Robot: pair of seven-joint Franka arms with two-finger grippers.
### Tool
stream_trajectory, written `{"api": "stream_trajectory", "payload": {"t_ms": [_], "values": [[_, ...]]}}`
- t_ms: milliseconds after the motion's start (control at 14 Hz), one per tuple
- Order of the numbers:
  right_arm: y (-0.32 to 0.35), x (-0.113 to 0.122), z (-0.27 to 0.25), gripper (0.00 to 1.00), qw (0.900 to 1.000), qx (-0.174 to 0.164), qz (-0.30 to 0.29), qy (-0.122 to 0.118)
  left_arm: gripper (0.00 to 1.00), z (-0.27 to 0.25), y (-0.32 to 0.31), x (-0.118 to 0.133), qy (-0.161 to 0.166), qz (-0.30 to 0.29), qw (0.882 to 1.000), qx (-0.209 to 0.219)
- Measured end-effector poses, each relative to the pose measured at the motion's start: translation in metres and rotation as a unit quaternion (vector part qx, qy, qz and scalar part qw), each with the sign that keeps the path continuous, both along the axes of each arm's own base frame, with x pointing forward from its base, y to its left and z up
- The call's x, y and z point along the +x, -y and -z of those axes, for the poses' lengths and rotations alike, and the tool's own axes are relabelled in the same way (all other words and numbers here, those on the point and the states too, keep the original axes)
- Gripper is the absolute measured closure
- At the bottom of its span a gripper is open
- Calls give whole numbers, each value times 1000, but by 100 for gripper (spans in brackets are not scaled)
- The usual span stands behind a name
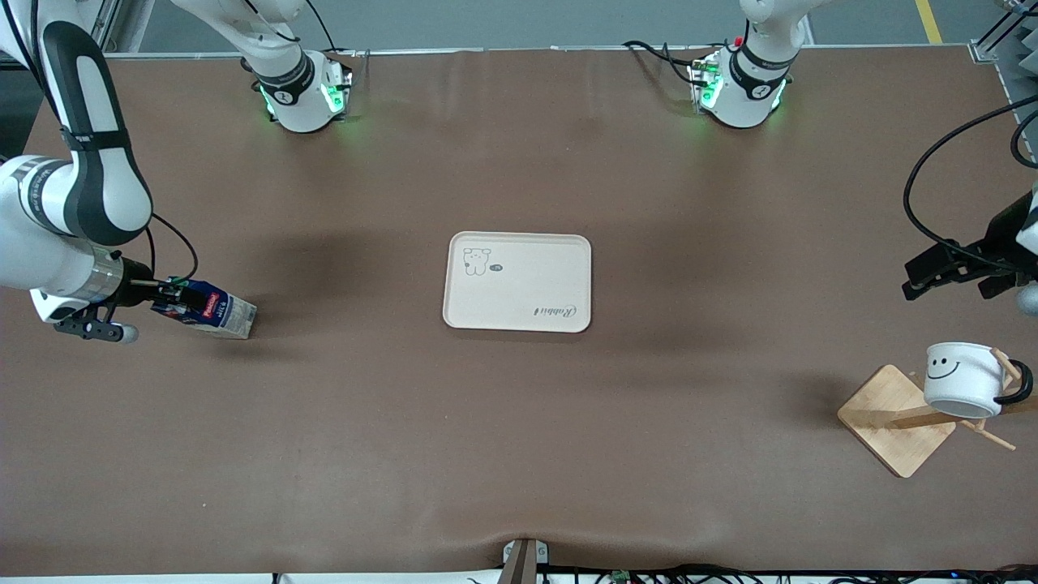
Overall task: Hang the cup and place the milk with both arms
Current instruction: 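Lower the milk onto the table while the left gripper withdraws, then open the right gripper and draw it back from the milk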
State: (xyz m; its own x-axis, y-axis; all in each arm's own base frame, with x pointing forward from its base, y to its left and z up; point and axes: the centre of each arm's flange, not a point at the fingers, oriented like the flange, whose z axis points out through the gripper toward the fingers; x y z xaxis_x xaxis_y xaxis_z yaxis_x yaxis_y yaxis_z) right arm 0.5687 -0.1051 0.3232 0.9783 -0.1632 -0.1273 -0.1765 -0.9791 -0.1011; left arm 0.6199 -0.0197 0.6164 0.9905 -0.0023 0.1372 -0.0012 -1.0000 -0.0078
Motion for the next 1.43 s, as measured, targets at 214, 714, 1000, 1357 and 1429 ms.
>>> {"api": "stream_trajectory", "payload": {"t_ms": [214, 714, 1000, 1357, 1429], "values": [[1, 0, 0, 33, 1000, 1, -11, 1, 0, -18, 21, -19, -11, 7, 1000, 23], [6, 9, -13, 0, 999, -3, -36, 28, 0, -43, 47, -84, -33, 10, 999, -1], [7, 17, -27, 0, 998, -6, -37, 43, 0, -44, 45, -114, -32, 10, 999, -1], [0, 46, -89, 0, 995, -12, -50, 88, 0, -41, 40, -119, -35, 6, 999, -1], [-6, 53, -109, 0, 993, -13, -57, 99, 0, -40, 40, -119, -35, 5, 999, -1]]}}
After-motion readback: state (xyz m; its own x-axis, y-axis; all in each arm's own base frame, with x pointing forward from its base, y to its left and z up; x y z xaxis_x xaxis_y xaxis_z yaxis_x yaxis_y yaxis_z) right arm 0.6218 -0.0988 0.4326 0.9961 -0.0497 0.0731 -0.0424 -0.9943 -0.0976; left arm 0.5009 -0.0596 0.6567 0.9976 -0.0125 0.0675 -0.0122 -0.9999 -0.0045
